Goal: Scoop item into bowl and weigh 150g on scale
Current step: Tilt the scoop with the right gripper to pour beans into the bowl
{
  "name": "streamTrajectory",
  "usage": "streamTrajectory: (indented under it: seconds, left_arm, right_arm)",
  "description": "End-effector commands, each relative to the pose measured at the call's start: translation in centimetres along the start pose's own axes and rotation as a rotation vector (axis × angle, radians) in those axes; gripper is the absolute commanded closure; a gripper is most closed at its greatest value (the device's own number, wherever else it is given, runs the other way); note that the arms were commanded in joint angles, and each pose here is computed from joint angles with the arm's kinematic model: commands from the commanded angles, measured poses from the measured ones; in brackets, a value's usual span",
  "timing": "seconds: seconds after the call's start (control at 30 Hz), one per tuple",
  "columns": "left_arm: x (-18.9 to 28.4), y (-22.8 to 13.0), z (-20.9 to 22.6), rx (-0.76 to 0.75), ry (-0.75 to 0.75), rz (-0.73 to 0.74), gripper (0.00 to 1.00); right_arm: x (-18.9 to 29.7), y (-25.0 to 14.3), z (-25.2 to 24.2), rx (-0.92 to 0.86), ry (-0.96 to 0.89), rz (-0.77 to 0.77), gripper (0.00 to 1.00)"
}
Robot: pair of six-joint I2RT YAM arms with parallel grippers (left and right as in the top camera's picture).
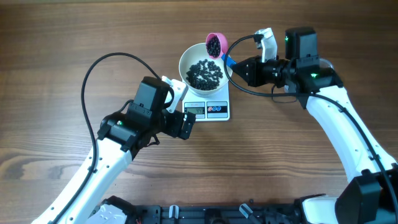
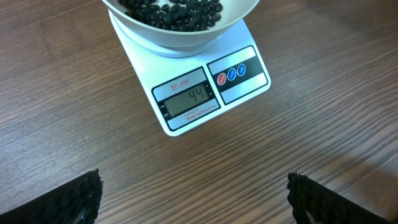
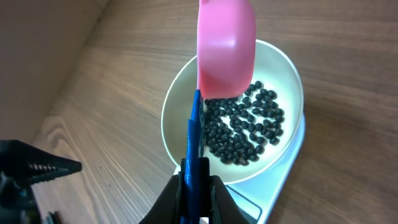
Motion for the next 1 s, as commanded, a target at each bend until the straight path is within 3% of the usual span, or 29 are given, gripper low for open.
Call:
streamTrajectory:
  seconds: [0.0, 0.97]
  left_arm:
    - [0.3, 0.6, -0.1, -0.003, 0.005, -0.017, 0.00]
    - [0.3, 0.6, -0.1, -0.003, 0.005, -0.017, 0.00]
  right_arm:
    - [0.2, 0.1, 1.0, 0.114, 0.007, -0.012, 0.96]
    - [-2.2, -1.7, 2.5, 0.398, -0.332, 0.100, 0.96]
Point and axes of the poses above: each gripper's point midway between its finger pads, its own x axis back along the fingers, its own z axis along the line the jaws close on, y = z × x, the point moved 9 cm from there along x, back along the fingers
